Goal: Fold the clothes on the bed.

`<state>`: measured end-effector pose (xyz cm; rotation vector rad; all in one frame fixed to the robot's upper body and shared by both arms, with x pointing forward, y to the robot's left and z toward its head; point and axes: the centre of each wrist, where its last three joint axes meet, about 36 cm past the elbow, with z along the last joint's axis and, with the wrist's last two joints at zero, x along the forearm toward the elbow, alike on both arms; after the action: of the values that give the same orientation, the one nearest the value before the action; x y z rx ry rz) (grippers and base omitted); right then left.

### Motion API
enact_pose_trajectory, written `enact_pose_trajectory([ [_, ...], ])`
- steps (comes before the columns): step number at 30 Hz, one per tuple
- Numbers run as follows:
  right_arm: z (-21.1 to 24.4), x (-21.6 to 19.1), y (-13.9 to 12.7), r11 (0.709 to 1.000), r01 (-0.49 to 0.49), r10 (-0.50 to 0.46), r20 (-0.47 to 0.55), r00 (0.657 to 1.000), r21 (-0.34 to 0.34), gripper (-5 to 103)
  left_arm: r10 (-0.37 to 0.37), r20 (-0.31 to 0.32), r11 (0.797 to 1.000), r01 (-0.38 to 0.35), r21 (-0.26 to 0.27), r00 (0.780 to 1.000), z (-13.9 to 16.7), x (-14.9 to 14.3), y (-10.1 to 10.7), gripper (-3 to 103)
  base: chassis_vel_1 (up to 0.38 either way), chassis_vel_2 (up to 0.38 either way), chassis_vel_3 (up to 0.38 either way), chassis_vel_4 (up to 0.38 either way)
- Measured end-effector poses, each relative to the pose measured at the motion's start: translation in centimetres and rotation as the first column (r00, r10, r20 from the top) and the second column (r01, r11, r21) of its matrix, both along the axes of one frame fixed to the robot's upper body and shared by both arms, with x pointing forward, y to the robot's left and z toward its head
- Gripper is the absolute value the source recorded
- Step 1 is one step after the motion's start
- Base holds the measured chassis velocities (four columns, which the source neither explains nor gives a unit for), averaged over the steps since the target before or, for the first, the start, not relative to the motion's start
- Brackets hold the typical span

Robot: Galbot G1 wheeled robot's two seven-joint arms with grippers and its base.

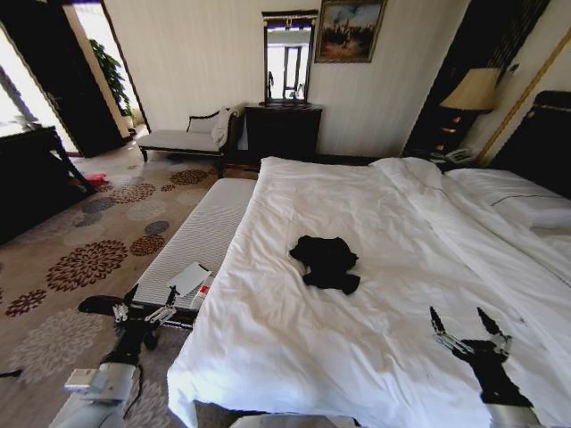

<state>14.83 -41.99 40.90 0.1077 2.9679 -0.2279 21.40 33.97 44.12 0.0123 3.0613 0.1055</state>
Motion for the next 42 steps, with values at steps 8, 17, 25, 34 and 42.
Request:
enact_pose_trajectory([
  [8, 0.2, 0.2, 0.3, 1.0, 0.005, -0.005, 0.009, 1.0, -0.016, 100, -0.006, 0.002, 1.0, 0.006, 0.001, 1.0, 0.1, 0.1, -0.2, 100, -0.032, 0.036, 0.024, -0.032],
  [17, 0.7, 0.9, 0.9, 0.999, -0.029, 0.031, 0.043, 0.999, -0.04, 100, -0.006, 0.002, 1.0, 0.006, 0.003, 1.0, 0.2, 0.2, -0.3, 100, -0.015, 0.008, 0.008, -0.012],
  [25, 0.7, 1.1, 1.2, 0.996, -0.062, 0.064, 0.023, 0.998, -0.065, 100, -0.006, -0.002, 1.0, 0.006, 0.003, 1.0, 0.0, 0.2, -0.3, 100, 0.0, 0.0, 0.0, 0.0],
  [34, 0.7, 1.3, 1.1, 0.995, -0.074, 0.076, 0.028, 0.997, -0.066, 100, -0.01, -0.004, 1.0, 0.01, 0.005, 1.0, 0.0, 0.3, -0.5, 100, -0.003, -0.003, 0.006, 0.003],
  [42, 0.7, 1.3, 1.1, 0.995, -0.075, 0.077, 0.031, 0.997, -0.063, 100, -0.012, -0.006, 1.0, 0.012, 0.01, 1.0, 0.0, 0.3, -0.6, 100, -0.092, -0.087, 0.105, 0.085],
])
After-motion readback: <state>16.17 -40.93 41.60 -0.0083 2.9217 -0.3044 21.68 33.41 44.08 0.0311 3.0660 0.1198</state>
